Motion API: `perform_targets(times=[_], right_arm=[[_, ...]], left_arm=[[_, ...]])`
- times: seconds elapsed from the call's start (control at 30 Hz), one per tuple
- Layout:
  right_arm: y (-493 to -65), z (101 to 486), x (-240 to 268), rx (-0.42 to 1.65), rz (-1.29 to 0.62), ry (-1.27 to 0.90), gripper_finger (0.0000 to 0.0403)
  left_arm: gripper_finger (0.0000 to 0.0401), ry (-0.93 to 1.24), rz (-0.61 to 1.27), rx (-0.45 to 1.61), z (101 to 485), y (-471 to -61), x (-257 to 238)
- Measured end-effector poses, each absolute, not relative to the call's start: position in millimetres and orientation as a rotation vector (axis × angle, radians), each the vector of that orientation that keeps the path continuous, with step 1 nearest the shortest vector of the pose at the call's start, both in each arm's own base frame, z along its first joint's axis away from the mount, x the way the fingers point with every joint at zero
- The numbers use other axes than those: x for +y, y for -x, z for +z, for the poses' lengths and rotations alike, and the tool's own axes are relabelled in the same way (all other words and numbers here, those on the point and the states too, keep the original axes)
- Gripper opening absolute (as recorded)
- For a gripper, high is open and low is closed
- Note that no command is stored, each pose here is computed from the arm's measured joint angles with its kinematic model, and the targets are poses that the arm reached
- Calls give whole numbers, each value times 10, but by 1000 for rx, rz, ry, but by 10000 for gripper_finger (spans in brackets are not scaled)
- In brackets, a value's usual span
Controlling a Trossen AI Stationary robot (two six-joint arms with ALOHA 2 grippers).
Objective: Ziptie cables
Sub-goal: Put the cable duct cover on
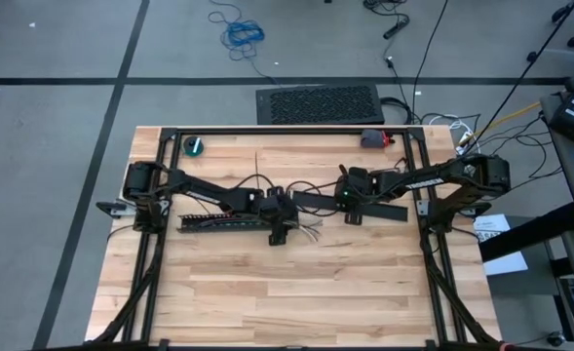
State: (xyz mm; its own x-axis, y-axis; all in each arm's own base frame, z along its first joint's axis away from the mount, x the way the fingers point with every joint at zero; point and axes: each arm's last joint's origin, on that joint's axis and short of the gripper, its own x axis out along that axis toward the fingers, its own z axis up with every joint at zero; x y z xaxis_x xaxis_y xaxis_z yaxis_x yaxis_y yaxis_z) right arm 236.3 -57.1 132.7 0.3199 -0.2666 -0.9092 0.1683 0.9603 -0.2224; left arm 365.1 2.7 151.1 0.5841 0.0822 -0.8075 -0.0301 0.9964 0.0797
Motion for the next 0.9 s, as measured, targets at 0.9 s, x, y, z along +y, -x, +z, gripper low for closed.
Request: perform_targets(times=[0.9], right_arm=[[-2526,1555,199,1056,-517,741,1]], left_arm=[[329,-109,128,817,1957,-3540,611]])
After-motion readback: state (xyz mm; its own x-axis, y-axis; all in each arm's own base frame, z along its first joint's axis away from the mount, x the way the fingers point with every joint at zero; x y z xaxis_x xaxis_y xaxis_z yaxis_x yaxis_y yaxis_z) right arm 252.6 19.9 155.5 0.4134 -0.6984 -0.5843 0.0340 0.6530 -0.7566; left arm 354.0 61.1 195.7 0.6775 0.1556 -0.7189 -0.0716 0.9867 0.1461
